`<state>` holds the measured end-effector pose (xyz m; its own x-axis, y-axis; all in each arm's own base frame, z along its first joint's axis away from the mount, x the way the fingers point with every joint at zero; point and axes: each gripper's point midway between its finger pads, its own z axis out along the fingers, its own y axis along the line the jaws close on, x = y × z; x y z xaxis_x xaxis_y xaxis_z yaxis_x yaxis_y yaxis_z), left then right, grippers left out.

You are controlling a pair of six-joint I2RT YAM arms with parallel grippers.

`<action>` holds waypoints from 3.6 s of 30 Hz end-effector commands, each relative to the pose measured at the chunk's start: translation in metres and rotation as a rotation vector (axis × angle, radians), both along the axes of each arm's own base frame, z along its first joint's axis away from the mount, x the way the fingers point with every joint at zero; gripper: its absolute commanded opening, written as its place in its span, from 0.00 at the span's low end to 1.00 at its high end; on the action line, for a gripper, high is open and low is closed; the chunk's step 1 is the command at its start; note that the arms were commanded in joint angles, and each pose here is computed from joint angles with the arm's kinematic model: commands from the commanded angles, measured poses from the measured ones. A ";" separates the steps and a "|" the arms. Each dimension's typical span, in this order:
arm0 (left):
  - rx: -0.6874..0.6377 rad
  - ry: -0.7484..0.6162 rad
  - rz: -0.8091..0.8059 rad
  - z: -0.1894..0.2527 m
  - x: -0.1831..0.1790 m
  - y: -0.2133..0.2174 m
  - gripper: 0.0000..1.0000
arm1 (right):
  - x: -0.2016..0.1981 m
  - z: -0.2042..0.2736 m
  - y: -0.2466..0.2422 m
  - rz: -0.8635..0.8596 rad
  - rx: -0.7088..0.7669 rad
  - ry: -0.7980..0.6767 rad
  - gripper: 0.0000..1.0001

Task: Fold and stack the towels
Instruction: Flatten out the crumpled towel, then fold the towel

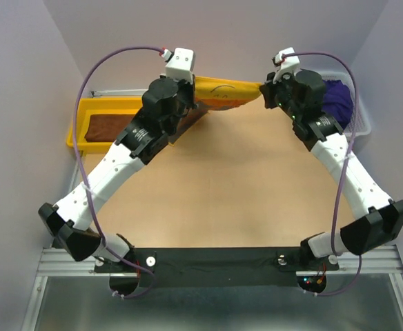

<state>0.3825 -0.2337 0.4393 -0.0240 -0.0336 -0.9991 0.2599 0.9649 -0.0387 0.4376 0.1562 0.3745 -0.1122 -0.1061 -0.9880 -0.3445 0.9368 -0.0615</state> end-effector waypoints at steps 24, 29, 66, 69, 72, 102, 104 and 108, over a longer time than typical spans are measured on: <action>-0.184 -0.282 -0.180 0.068 -0.120 0.054 0.00 | -0.131 0.144 0.004 0.310 0.029 -0.405 0.01; -0.157 -0.147 0.087 -0.001 -0.045 0.057 0.00 | -0.050 0.069 0.006 0.175 -0.013 -0.209 0.00; 0.005 0.341 0.068 -0.256 0.149 0.044 0.00 | 0.071 -0.185 0.007 0.160 -0.178 0.046 0.00; -0.052 0.374 0.041 -0.254 0.131 0.041 0.00 | 0.049 -0.188 0.005 0.171 -0.156 0.075 0.00; -0.100 0.441 0.026 -0.267 0.105 0.042 0.00 | 0.029 -0.190 0.004 0.182 -0.131 0.128 0.00; -0.261 0.845 -0.066 -0.355 -0.077 0.049 0.00 | -0.158 -0.274 -0.001 0.129 0.190 0.800 0.00; -0.254 0.861 -0.057 -0.360 -0.081 0.051 0.00 | -0.159 -0.276 0.000 0.123 0.200 0.822 0.00; -0.253 0.867 -0.036 -0.363 -0.083 0.054 0.00 | -0.164 -0.282 0.002 0.112 0.219 0.867 0.00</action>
<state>0.2997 -0.2040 0.0850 -0.7880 -0.2226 -0.5740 0.1389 0.8441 -0.5179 0.2824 0.1684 0.1038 -0.7896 0.0024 -0.6136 -0.3453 0.8249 0.4476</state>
